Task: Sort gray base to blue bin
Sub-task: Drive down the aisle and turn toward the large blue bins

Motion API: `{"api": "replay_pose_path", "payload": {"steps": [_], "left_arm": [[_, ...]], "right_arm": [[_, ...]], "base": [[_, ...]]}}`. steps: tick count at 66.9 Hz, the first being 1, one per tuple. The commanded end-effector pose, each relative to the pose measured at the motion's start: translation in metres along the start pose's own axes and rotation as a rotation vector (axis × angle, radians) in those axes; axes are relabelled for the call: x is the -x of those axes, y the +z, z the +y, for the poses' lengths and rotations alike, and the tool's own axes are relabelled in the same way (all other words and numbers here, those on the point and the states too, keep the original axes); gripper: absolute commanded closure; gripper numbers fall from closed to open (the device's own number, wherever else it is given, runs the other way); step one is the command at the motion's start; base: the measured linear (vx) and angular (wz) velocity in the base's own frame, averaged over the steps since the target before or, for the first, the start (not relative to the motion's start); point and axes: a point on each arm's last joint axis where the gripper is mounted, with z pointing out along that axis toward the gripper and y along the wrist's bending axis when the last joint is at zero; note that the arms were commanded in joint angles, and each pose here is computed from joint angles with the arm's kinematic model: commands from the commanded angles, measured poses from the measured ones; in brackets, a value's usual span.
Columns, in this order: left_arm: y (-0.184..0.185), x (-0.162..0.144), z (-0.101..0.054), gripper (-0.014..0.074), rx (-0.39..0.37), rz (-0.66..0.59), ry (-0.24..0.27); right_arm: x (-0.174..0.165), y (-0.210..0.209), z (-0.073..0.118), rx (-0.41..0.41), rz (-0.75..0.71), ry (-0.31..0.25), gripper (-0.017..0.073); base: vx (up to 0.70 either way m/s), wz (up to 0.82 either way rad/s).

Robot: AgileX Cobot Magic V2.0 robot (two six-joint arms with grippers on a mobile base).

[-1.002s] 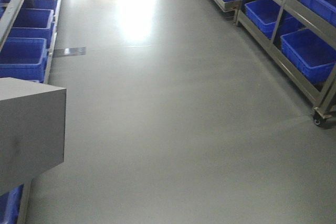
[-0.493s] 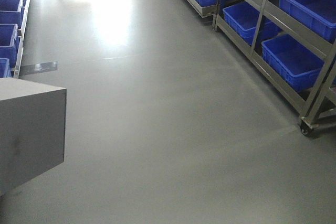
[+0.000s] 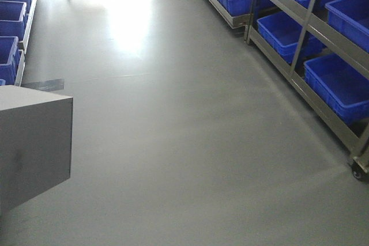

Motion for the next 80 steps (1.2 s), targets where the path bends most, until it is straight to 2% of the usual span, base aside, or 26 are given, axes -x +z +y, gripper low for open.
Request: {"api": "replay_pose_path", "payload": {"steps": [1,80], "left_arm": [[-0.0020,0.0182,-0.0047,0.0591,-0.034,-0.129,-0.009],[-0.0020,0.0182,-0.0047,0.0591,-0.034,-0.129,-0.009]], "right_arm": [[0.0051,0.0013,0.0000,0.000,-0.052,-0.016,0.0564],[0.0051,0.0013,0.0000,0.000,-0.052,-0.016,0.0564]], "base": [[0.38,0.11],[0.42,0.11]]}}
